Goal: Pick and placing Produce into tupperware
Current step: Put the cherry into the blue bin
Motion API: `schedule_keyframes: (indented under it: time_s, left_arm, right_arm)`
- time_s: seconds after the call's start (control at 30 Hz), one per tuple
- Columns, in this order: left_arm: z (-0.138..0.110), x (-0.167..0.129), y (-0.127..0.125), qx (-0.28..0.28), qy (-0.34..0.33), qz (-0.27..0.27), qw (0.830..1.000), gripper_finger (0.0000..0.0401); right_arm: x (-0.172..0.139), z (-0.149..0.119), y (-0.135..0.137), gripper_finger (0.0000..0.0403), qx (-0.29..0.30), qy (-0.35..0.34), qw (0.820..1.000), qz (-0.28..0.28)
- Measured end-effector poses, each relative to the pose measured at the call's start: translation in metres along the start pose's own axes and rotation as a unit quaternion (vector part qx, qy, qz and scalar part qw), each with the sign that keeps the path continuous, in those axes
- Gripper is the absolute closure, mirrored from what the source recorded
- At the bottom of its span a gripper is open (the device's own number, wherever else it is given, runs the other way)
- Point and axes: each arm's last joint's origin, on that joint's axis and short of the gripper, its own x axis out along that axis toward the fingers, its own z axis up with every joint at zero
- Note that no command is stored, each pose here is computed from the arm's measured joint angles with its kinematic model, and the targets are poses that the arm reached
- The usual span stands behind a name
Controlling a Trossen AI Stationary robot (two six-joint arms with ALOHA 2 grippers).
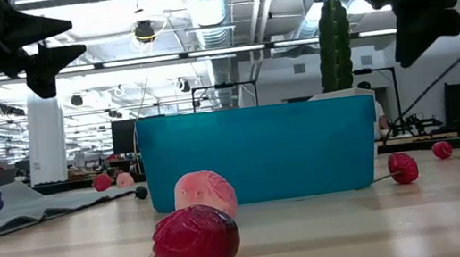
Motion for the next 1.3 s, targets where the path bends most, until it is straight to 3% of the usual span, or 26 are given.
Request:
schedule_keyframes:
  time_s: [0.2,0.37,0.57,0.87,1.3]
  left_arm:
    - [0.001,0.000,0.002,-0.002,-0.010,0.030,0.999,0.0186]
    - [-0.002,0.000,0.003,-0.017,-0.001,0.049,0.999,0.0186]
    - [-0.004,0.000,0.004,-0.027,0.012,0.057,0.998,0.0186]
    - [-0.008,0.000,0.005,-0.044,0.028,0.058,0.997,0.0186]
    - [-0.009,-0.001,0.005,-0.037,0.037,0.054,0.997,0.0186]
  right_arm:
    - [0.012,0.011,0.027,0.0286,0.054,0.053,0.997,-0.025]
    - [0.029,-0.001,0.035,0.0291,0.100,0.103,0.988,-0.058]
    - [0.042,-0.007,0.043,0.0292,0.122,0.094,0.983,-0.097]
    - [0.068,-0.011,0.048,0.0292,0.103,0.141,0.974,-0.146]
    - [0.092,-0.011,0.047,0.0292,0.112,0.149,0.961,-0.202]
